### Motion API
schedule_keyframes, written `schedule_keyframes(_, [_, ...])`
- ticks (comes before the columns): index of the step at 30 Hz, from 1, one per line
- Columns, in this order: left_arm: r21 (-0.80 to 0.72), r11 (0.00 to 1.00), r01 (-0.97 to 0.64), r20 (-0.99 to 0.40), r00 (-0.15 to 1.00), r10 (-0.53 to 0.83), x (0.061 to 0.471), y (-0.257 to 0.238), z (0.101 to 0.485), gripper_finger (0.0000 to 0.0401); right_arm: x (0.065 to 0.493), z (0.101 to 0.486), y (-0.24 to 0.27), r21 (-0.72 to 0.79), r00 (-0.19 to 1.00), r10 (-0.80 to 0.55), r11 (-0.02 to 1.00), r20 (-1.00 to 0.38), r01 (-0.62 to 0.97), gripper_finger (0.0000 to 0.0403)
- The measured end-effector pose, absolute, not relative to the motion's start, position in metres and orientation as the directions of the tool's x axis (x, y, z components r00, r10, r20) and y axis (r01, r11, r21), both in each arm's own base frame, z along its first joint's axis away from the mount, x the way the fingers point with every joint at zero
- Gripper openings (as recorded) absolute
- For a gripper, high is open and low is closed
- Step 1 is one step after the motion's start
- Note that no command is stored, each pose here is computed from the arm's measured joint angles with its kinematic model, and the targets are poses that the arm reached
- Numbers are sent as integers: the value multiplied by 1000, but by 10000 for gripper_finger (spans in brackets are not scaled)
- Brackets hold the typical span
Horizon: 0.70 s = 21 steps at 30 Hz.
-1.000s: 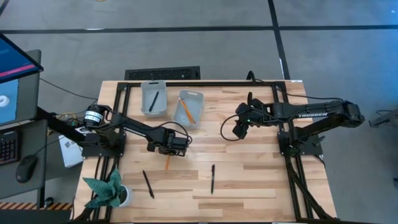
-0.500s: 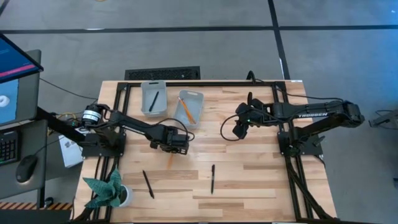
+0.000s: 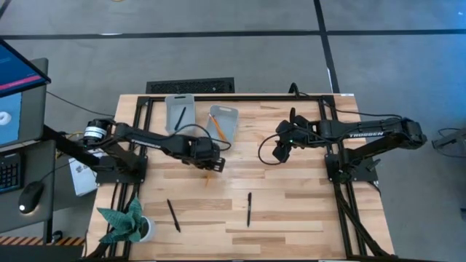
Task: Sort pens & pencils
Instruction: Put the orange pencil into the right gray bin
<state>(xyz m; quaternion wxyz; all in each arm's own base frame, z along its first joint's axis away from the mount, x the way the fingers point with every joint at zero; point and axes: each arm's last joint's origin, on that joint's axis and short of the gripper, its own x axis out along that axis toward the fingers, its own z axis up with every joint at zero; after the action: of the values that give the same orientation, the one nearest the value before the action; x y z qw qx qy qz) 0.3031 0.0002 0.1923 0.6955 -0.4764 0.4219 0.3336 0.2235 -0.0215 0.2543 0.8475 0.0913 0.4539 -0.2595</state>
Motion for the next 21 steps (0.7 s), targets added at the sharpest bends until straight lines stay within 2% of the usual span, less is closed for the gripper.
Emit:
schedule_keyframes(13, [-606,451,-655,-678,722,138,312,35,238,23,223,254,-22,-82,453,-360,847,-816,525,188])
schedule_keyframes(21, [-600,443,-667,-646,730,224,309,70,242,23,223,254,-22,-81,453,-360,847,-816,526,189])
